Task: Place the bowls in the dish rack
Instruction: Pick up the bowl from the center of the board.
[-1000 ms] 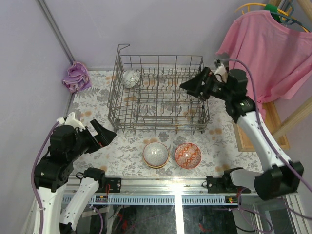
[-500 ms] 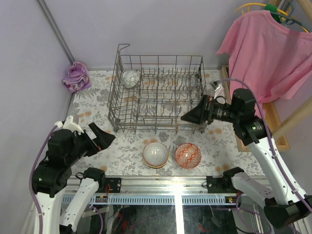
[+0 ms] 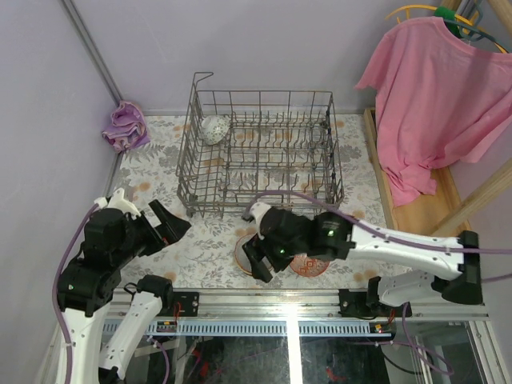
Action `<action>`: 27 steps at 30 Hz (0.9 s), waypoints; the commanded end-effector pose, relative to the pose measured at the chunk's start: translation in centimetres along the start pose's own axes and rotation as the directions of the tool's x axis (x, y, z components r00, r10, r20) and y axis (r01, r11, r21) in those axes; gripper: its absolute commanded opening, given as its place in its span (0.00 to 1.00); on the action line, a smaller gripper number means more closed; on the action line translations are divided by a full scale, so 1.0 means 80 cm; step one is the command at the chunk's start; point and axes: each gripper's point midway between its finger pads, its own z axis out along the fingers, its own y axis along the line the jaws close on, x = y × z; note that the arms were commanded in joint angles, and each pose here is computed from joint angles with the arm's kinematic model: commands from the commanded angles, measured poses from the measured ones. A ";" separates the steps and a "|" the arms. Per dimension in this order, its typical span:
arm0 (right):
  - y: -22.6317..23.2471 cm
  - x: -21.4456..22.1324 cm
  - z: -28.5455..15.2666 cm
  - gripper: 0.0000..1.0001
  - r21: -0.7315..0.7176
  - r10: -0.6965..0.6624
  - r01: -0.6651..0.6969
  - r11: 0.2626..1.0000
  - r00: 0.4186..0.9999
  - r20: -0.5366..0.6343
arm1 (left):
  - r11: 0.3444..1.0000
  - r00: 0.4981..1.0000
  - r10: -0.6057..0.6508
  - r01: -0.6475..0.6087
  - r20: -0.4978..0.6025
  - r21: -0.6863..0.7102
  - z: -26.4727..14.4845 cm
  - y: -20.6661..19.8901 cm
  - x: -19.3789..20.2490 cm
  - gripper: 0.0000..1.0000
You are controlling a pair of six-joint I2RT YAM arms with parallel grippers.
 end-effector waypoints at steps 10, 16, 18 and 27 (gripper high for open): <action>-0.019 -0.019 0.086 0.62 0.294 -0.137 0.149 0.944 0.989 -0.060 | 0.999 0.999 0.022 -0.021 -0.033 0.036 -0.005 0.002 0.019 1.00; -0.009 -0.024 0.104 0.57 0.269 -0.152 0.167 0.948 0.985 -0.077 | 0.999 0.999 0.021 -0.020 -0.038 0.030 0.000 0.006 0.022 1.00; -0.009 -0.021 0.115 0.55 0.268 -0.156 0.176 0.947 0.983 -0.095 | 0.999 0.999 0.019 -0.017 -0.042 0.032 0.003 0.006 0.024 1.00; -0.010 -0.013 0.136 0.47 0.264 -0.160 0.192 0.945 0.977 -0.139 | 0.999 0.998 0.023 -0.021 -0.050 0.044 0.011 0.002 0.021 1.00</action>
